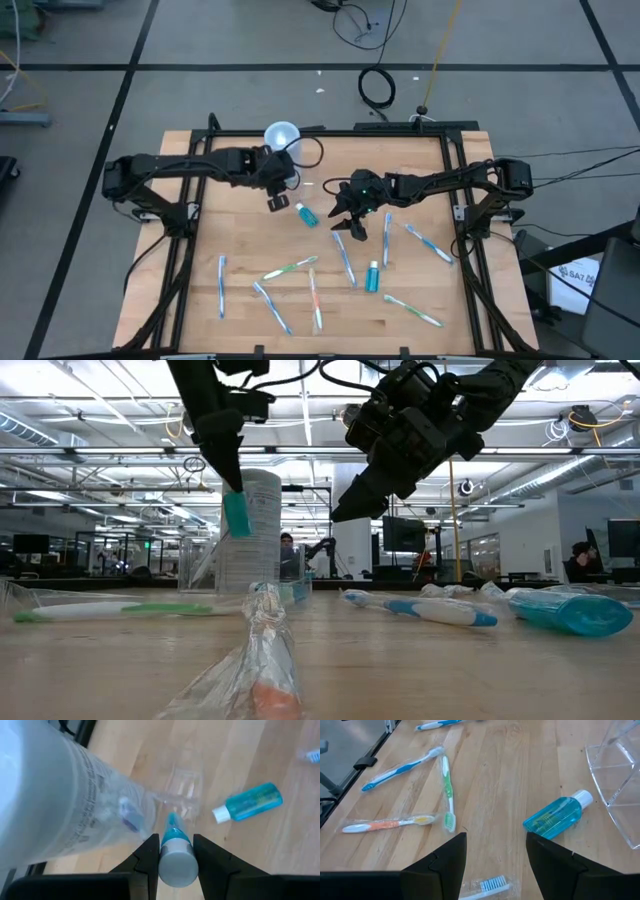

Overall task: Pick & Place toothbrushing station
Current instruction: Put the top right blue mouthwash into the transparent organizer, then put the purple toothbrush into the transparent organizer

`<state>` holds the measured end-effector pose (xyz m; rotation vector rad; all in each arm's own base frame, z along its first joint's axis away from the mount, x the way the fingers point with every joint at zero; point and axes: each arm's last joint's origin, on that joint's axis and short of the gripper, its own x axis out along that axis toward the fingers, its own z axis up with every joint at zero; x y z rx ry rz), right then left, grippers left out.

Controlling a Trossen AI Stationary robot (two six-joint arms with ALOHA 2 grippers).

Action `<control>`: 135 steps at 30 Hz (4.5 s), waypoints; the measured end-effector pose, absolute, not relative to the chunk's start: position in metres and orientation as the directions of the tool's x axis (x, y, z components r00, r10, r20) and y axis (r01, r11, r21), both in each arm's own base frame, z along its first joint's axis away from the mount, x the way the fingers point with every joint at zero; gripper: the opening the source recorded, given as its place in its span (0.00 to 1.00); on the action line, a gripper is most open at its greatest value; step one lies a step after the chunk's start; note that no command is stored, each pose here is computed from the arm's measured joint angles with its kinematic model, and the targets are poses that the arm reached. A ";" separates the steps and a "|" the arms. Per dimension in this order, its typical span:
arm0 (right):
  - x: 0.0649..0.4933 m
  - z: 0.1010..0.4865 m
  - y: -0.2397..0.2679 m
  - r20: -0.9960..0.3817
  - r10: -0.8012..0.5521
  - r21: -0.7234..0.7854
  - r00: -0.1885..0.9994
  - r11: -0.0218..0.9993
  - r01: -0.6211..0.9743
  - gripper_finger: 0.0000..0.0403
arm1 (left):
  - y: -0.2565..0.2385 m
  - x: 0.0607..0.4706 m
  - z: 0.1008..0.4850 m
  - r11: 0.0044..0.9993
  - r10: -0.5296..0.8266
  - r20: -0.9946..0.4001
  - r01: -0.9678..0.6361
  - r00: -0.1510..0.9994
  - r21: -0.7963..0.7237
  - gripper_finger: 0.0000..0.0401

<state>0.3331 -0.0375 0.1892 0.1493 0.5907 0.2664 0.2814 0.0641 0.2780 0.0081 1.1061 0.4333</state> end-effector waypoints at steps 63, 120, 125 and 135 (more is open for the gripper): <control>0.333 0.189 -0.037 -0.525 0.290 0.169 0.800 0.957 -0.236 0.49 | 0.067 0.277 0.223 0.921 0.377 -0.835 -0.255 0.402 0.293 0.38; 0.266 0.185 -0.047 -0.915 -0.256 -0.329 0.312 0.920 -0.211 0.42 | -0.008 0.174 0.256 0.975 0.206 -0.606 -0.106 0.768 0.197 0.37; 0.268 0.186 -0.059 -0.908 -0.222 -0.308 0.356 0.928 -0.209 0.42 | -0.004 0.166 0.252 0.971 0.218 -0.580 -0.117 0.785 0.208 0.37; 0.273 0.168 -0.072 -0.936 -0.159 -0.231 0.315 0.951 -0.206 0.47 | -0.003 0.167 0.252 0.967 0.214 -0.580 -0.086 0.786 0.241 0.37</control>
